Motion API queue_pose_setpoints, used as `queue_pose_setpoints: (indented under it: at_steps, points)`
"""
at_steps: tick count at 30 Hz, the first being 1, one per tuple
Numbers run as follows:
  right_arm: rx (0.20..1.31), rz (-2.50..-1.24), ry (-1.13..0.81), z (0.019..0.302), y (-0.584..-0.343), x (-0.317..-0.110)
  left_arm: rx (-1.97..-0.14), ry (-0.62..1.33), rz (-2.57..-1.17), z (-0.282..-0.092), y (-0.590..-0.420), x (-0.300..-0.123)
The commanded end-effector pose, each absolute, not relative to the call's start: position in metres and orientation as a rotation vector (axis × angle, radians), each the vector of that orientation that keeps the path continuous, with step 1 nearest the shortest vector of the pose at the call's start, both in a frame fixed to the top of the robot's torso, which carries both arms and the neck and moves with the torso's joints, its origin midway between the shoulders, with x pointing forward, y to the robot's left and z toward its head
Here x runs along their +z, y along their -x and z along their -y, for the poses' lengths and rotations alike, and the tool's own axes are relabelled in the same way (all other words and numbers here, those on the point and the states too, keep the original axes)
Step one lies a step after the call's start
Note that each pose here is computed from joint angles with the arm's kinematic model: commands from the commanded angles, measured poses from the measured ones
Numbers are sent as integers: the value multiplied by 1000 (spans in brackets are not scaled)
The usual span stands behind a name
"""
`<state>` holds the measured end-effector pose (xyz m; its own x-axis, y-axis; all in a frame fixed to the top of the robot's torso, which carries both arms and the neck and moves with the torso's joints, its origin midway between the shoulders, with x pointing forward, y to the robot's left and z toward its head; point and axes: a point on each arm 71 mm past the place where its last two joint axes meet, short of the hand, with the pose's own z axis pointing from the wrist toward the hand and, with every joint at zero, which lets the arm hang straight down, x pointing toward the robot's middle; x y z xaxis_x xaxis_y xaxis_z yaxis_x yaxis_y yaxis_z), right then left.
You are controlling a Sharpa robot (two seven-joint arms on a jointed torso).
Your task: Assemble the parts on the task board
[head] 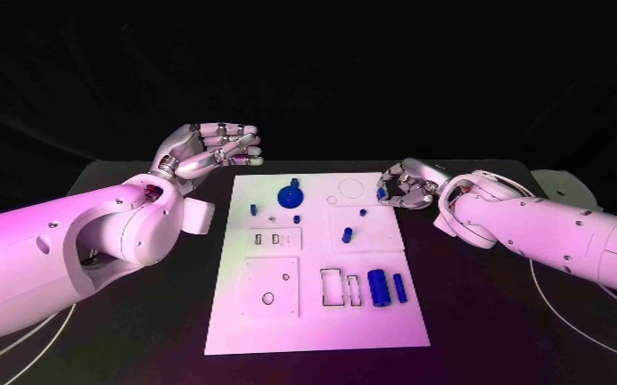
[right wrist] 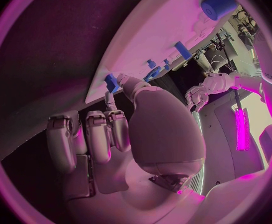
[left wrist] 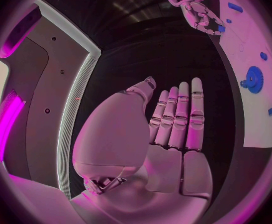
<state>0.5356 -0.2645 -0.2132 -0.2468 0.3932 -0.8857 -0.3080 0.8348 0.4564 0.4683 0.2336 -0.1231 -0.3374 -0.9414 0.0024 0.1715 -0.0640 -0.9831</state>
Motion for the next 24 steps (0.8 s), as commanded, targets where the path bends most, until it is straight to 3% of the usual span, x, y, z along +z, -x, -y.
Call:
queue_pose_setpoints:
  at_steps: [1,24]
  points:
    - [645,-1718,-55,264,-535,-216,-1582,901,-1302,-231,-467,-122]
    - [627,-1672,-75,264,-537,-215,-1579,903,-1303,-232,-467,-122]
